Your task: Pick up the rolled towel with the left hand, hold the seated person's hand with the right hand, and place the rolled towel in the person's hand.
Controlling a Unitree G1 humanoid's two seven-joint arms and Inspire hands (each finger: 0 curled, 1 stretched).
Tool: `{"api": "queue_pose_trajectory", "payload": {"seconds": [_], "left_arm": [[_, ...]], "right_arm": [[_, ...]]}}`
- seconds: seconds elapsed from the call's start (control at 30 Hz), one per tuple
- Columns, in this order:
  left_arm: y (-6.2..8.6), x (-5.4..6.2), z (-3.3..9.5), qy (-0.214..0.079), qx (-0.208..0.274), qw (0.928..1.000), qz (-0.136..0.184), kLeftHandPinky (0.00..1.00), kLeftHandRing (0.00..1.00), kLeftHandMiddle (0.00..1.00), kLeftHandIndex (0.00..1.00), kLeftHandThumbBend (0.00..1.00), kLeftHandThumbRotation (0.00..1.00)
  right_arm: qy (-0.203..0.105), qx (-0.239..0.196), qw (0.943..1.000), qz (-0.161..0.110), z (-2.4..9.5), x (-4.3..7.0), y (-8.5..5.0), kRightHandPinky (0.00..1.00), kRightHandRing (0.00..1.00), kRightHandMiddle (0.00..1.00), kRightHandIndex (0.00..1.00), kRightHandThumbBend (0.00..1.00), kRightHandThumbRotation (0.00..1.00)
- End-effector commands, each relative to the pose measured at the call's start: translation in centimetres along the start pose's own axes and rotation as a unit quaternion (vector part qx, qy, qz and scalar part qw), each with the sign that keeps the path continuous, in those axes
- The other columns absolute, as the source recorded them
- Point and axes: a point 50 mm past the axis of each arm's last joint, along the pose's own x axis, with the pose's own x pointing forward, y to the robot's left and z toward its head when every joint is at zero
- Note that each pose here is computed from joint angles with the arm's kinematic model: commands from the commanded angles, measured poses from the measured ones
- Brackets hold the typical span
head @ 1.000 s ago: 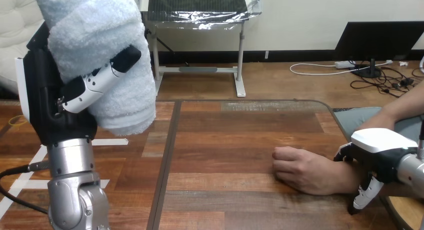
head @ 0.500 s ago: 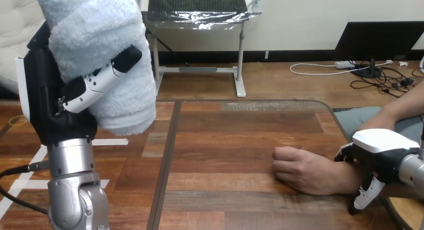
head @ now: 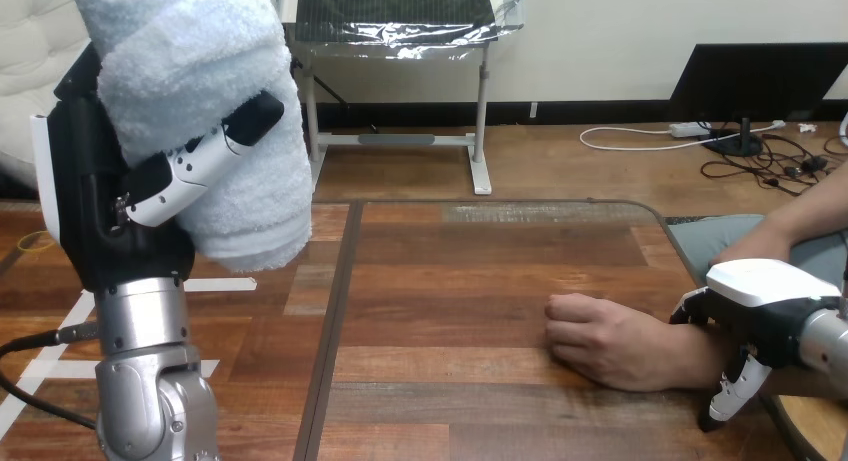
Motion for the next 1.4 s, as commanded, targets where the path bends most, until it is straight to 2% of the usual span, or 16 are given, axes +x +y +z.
{"api": "queue_pose_trajectory", "payload": {"seconds": [0.0, 0.8, 1.2, 1.37], "left_arm": [[-1.0, 1.4, 1.7, -0.051, -0.009, 0.9985, -0.020, 0.21, 0.27, 0.34, 0.39, 0.53, 0.00], [-0.9, 1.5, 1.7, -0.051, -0.016, 0.9983, -0.021, 0.21, 0.27, 0.34, 0.39, 0.54, 0.00], [-1.0, 1.5, 1.8, -0.051, -0.017, 0.9984, -0.018, 0.21, 0.27, 0.34, 0.39, 0.55, 0.00], [-1.0, 1.6, 1.8, -0.050, -0.019, 0.9984, -0.016, 0.22, 0.27, 0.34, 0.39, 0.56, 0.00]], "right_arm": [[0.040, 0.001, 0.9990, -0.018, -2.1, -0.8, -1.7, 0.55, 0.76, 0.79, 0.77, 0.99, 0.15], [0.041, 0.006, 0.9991, -0.003, -1.3, -0.2, -1.3, 0.53, 0.72, 0.74, 0.72, 0.95, 0.13], [0.035, 0.009, 0.9994, 0.002, -1.0, 0.1, -1.0, 0.49, 0.62, 0.68, 0.67, 0.92, 0.16], [0.032, 0.009, 0.9995, 0.002, -0.9, 0.2, -0.9, 0.38, 0.50, 0.59, 0.63, 0.91, 0.15]]}}
